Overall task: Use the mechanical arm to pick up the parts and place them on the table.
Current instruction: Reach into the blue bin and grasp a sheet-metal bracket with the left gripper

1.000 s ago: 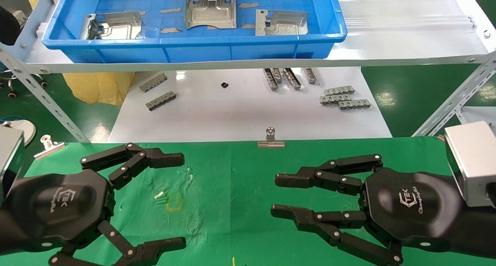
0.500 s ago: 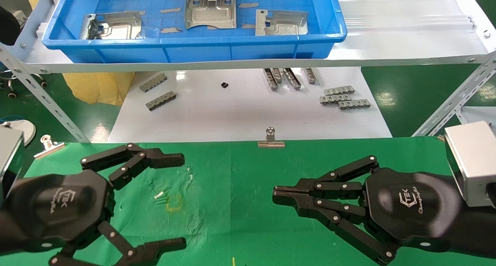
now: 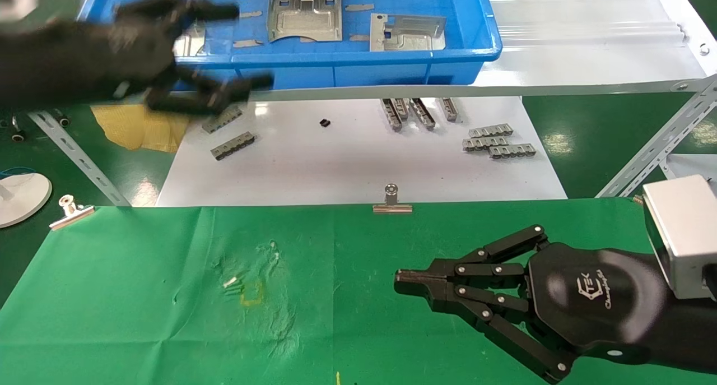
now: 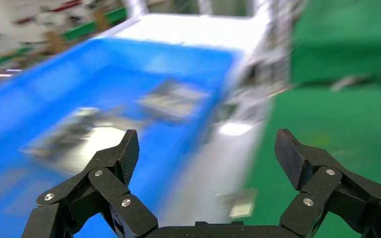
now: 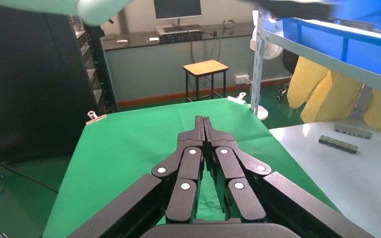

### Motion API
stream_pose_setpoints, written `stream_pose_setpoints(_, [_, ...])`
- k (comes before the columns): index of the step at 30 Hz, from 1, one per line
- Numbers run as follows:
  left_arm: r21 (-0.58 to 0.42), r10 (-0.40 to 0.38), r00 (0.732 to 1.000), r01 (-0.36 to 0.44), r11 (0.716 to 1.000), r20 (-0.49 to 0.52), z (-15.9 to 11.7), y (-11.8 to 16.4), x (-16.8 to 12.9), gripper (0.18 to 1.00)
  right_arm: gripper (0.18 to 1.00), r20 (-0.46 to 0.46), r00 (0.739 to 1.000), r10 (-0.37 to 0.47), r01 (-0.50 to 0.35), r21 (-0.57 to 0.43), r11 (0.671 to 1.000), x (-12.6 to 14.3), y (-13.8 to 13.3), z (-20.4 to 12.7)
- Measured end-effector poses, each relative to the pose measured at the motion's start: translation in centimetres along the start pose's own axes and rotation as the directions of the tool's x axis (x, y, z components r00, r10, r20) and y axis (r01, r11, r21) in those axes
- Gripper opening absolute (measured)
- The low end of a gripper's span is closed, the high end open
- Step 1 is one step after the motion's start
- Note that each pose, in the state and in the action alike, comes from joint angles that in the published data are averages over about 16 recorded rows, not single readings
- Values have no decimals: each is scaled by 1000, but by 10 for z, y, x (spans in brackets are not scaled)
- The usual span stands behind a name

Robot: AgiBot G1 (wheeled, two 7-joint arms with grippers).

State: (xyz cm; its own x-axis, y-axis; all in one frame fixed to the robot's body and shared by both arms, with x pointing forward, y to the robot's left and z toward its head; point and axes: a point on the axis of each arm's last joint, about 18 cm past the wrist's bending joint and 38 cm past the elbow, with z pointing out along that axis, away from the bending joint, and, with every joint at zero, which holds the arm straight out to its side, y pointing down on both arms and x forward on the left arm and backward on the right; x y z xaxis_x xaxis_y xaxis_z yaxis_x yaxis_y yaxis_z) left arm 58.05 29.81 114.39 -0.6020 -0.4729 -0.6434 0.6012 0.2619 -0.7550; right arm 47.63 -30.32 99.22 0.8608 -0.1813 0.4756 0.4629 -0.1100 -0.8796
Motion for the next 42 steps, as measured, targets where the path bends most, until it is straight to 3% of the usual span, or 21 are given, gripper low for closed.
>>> stream_pose_setpoints(8, [-127, 98, 984, -79, 989, 148, 68, -15, -61, 1001, 191, 0, 1000, 0, 0, 0, 1000, 0, 0, 0])
stream_pose_setpoints(19, [-260, 180, 945, -108, 960, 272, 126, -23, -92, 1001, 191, 0, 1000, 0, 0, 0, 1000, 0, 0, 0])
stream_pose_setpoints(34, [-304, 152, 925, -42, 952, 348, 147, -18, -97, 994, 194, 0, 1000, 0, 0, 0, 1000, 0, 0, 0])
stream_pose_setpoints(42, [-331, 148, 925, -26, 943, 349, 149, -14, -96, 945, 222, 0, 1000, 0, 0, 0, 1000, 0, 0, 0])
